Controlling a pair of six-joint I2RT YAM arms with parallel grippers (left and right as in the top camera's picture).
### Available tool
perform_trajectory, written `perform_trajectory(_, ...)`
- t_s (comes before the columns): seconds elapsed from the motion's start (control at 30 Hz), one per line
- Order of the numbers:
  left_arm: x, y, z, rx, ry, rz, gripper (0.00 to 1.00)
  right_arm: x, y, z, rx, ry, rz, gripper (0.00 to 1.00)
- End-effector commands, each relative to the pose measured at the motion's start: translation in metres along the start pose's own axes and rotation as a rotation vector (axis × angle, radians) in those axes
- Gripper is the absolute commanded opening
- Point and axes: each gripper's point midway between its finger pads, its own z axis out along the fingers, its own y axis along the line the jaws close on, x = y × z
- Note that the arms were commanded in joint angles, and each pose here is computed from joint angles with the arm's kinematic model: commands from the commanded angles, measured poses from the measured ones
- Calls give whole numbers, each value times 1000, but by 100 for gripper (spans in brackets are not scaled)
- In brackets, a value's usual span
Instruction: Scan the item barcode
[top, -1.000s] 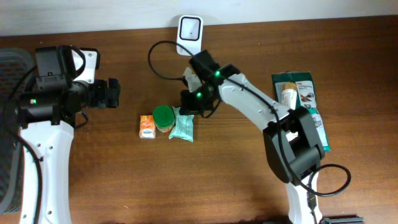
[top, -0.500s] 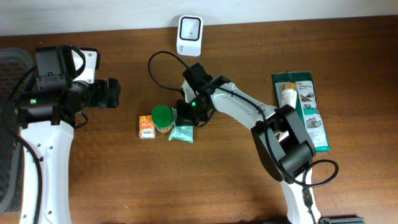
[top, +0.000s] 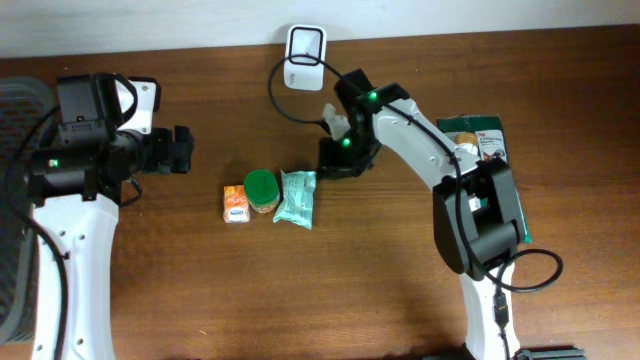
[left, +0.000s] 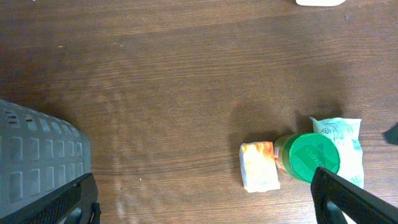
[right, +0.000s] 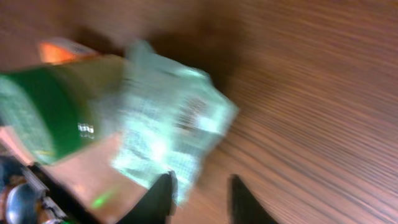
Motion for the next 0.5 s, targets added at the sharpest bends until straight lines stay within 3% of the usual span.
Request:
perform_trajectory(0.0, -3, 2, -3, -7, -10, 13, 99, 1, 37, 10, -111, 6, 95, 37)
perform_trajectory(0.1, -3, 3, -3, -8, -10, 13, 99, 4, 47, 29, -123, 3, 144, 35)
perform_trajectory(0.27, -3, 2, -3, -7, -10, 13, 99, 3, 51, 49, -145, -17, 210, 4)
perform_trajectory(0.47, -3, 3, -3, -8, -10, 13, 99, 16, 48, 67, -152, 7, 277, 4)
